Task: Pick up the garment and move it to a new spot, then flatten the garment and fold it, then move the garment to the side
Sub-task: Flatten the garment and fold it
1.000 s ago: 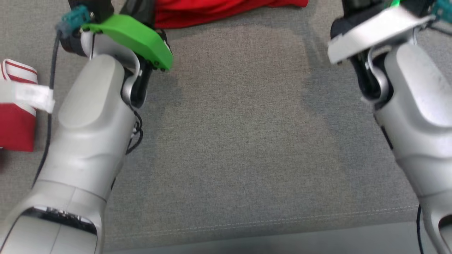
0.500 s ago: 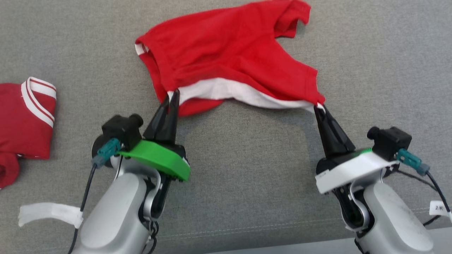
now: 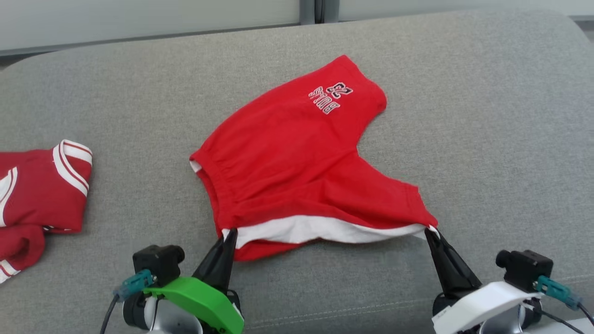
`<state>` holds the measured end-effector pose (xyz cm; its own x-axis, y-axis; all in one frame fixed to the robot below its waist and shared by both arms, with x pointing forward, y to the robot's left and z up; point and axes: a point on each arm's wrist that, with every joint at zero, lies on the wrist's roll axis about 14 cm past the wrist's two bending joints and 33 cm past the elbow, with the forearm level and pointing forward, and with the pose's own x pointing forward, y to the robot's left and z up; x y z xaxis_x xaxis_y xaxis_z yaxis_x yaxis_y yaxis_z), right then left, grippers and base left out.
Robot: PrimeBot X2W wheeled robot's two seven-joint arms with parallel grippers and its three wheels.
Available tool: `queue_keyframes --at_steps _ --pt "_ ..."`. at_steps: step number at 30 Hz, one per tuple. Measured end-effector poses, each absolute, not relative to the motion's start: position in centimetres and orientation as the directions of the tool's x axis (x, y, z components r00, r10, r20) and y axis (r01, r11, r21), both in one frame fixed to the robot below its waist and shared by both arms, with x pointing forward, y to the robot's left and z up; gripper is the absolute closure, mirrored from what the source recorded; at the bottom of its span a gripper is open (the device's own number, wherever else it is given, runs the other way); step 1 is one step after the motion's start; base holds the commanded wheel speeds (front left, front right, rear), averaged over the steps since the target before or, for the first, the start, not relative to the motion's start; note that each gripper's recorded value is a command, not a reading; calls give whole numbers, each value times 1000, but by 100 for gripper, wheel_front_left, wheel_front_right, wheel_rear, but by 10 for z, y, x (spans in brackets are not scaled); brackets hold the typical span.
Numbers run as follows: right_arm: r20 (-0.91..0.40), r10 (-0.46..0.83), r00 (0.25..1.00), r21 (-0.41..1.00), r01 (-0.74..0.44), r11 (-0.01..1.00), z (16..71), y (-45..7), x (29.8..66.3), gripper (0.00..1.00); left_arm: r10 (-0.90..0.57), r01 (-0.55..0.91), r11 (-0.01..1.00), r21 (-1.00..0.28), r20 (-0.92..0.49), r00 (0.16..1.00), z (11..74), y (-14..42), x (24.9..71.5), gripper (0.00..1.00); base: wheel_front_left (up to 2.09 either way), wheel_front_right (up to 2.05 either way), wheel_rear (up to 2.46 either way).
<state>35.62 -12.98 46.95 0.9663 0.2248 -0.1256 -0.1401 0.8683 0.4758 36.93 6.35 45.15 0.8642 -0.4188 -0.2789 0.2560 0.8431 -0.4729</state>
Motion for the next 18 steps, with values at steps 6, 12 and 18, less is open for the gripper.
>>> queue_keyframes --at_steps 6,12,18 --pt "-167 197 966 478 -96 873 473 -140 329 100 -438 243 835 -494 -328 837 450 64 341 100 0 0 0" --pt "-177 174 969 461 -75 884 478 -149 323 100 -441 221 822 -525 -339 831 453 63 332 100 0 0 0" --pt "-131 167 977 410 -100 906 494 -156 342 100 -435 200 808 -554 -332 837 456 64 337 100 0 0 0"
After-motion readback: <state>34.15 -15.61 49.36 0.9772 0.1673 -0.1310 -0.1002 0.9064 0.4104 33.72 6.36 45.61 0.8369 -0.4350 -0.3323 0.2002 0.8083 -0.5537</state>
